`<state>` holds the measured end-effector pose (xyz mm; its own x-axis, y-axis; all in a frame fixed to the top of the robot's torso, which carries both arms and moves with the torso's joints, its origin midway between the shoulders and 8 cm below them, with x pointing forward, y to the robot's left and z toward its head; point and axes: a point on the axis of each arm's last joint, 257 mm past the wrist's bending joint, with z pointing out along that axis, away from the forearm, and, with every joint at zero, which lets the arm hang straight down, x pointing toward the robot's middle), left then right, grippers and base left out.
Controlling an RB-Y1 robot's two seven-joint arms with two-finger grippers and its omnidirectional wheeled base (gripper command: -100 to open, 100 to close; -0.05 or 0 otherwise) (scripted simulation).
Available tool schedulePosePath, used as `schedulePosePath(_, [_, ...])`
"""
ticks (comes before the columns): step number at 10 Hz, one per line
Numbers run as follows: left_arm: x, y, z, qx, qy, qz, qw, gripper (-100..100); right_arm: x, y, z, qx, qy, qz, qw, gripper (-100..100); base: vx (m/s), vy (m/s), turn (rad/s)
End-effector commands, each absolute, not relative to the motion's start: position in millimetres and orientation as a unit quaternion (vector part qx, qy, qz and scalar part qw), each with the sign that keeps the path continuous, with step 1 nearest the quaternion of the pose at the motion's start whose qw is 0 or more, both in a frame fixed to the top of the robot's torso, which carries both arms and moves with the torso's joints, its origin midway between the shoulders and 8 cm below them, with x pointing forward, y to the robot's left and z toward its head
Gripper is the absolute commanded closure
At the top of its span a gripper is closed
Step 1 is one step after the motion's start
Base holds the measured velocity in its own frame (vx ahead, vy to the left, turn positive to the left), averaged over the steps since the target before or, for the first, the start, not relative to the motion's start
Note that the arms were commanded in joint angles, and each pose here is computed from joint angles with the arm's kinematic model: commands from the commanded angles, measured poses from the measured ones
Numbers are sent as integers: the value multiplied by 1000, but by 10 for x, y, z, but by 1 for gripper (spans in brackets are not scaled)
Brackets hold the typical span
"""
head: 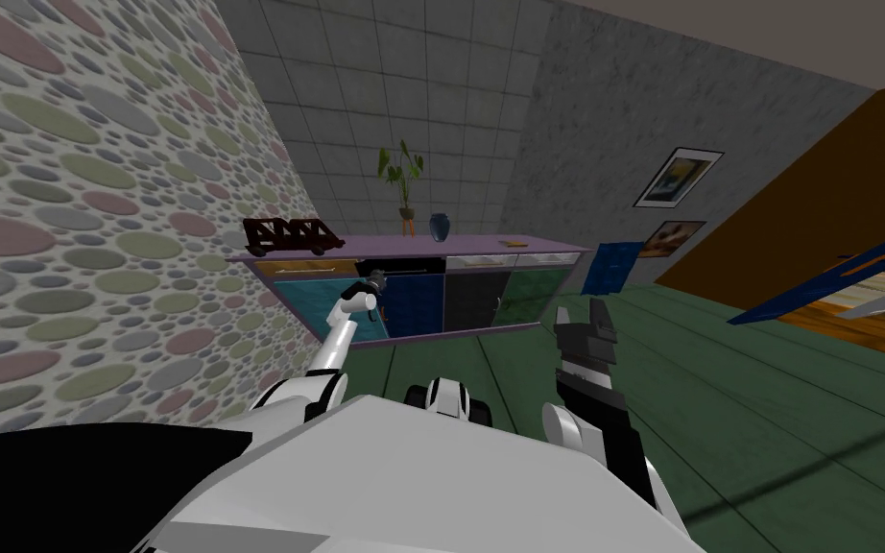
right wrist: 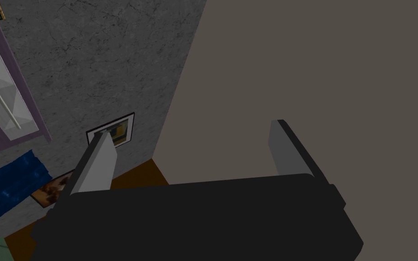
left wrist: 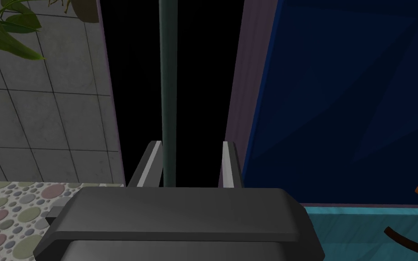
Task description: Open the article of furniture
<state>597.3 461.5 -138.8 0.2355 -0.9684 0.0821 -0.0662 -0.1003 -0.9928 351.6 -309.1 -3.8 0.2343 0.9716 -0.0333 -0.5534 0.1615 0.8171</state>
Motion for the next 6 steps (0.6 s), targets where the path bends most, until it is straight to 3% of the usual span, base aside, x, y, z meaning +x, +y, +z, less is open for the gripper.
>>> schedulePosePath(1, [6219,4445,-1325,-593,443,-446,503,100,3517,-3091,-37,353,297,543,702,0,-94,-8,-13])
schedulePosePath(4, [6238,4485,-1532,-609,446,-436,491,100,3516,-3091,-38,353,297,543,702,0,-7,-3,0])
schedulePosePath(6, [6508,4390,-1158,-579,454,-444,512,100,3516,-3091,-37,353,297,543,702,0,-155,-30,114])
